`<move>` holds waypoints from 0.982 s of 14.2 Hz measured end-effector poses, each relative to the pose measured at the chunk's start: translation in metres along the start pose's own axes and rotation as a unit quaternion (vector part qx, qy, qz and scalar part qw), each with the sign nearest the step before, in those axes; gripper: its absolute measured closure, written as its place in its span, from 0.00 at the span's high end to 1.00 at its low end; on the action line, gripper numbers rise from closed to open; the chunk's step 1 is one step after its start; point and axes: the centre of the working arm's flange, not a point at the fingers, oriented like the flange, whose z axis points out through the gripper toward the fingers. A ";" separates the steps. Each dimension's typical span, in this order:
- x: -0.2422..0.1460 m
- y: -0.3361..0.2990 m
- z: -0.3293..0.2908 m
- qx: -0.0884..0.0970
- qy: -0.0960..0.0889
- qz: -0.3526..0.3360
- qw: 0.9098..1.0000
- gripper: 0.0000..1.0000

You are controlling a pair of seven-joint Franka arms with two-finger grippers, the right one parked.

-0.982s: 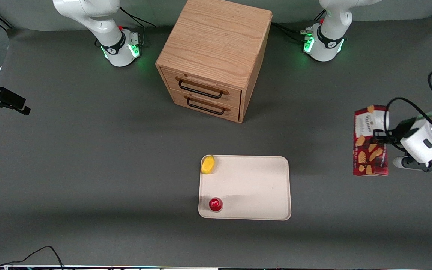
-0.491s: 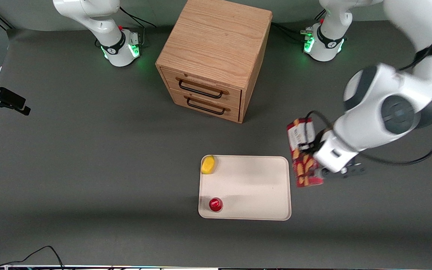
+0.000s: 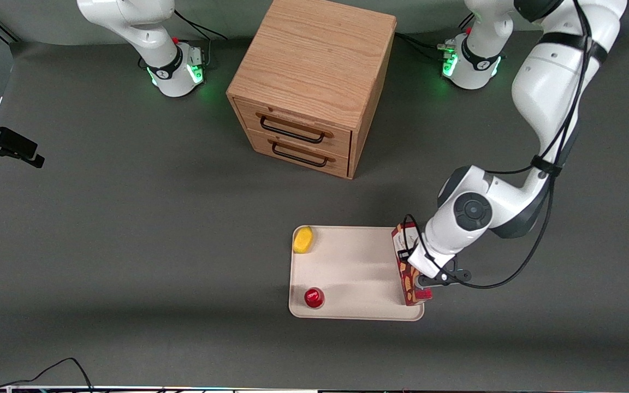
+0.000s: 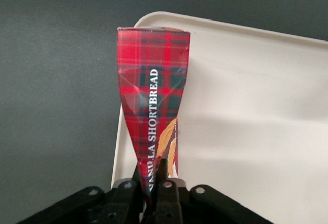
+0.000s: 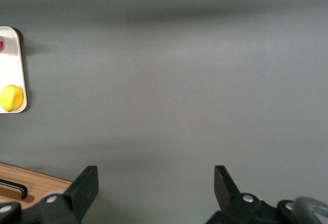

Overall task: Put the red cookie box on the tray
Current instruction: 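Carry the box over the white tray and lower it onto it, then open the left gripper and withdraw it away from the tray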

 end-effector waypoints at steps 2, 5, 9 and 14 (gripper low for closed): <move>0.005 -0.001 -0.009 0.004 0.009 -0.001 1.000 0.37; 0.013 -0.010 -0.065 0.047 -0.006 -0.010 0.999 0.68; 0.004 -0.055 -0.207 0.069 -0.068 0.031 0.995 1.00; -0.026 -0.193 -0.359 0.056 -0.124 0.081 0.987 1.00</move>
